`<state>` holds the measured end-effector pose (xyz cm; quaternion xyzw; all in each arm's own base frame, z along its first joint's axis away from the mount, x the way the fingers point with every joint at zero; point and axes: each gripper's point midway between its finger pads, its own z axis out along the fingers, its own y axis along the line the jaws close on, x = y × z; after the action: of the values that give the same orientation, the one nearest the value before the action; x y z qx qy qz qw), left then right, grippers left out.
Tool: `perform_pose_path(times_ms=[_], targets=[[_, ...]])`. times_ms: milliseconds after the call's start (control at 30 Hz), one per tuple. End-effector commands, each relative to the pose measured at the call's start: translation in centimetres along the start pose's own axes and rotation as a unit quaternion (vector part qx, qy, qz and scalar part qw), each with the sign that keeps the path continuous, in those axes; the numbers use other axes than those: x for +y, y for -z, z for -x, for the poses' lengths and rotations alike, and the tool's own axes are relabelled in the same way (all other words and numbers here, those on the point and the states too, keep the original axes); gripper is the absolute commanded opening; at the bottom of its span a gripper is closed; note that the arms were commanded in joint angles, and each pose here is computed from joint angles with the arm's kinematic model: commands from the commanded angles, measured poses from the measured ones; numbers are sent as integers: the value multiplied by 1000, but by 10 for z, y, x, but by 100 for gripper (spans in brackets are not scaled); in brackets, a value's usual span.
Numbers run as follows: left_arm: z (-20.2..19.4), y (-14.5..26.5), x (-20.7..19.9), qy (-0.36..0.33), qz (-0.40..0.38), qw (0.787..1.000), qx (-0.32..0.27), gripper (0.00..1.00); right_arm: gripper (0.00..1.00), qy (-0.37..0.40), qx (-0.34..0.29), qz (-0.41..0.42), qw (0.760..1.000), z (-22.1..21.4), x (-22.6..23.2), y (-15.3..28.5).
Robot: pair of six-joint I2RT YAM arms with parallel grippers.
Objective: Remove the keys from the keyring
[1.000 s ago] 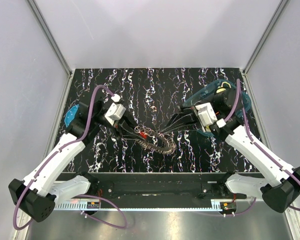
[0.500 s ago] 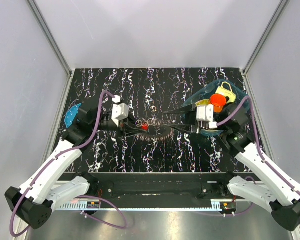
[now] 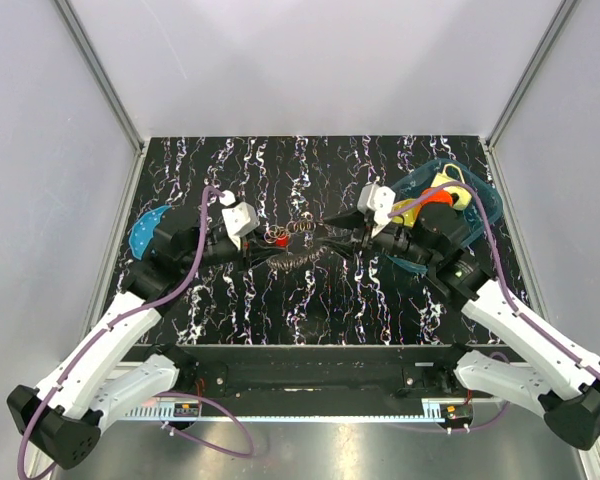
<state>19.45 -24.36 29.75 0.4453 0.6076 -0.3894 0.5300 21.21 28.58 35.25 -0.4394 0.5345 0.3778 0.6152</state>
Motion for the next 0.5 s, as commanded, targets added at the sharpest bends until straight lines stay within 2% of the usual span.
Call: perform_pose_path(times_ms=[0, 100, 200, 400, 433, 467], targets=[[15, 3, 13, -25, 47, 998, -29, 0, 45, 43, -17, -23, 999, 19, 4, -7], [17, 3, 12, -25, 43, 998, -30, 0, 42, 36, -24, -32, 999, 22, 6, -12], [17, 2, 10, -22, 38, 999, -31, 0, 45, 81, -34, -49, 995, 15, 4, -12], [14, 1, 0, -24, 13, 999, -26, 0, 58, 158, -31, -52, 986, 15, -2, -14], [13, 2, -2, -24, 7, 999, -22, 0, 63, 162, -8, -39, 986, 5, 0, -15], [10, 2, -4, -29, 0, 999, -19, 0, 65, 199, 7, -22, 980, 0, 1, -15]])
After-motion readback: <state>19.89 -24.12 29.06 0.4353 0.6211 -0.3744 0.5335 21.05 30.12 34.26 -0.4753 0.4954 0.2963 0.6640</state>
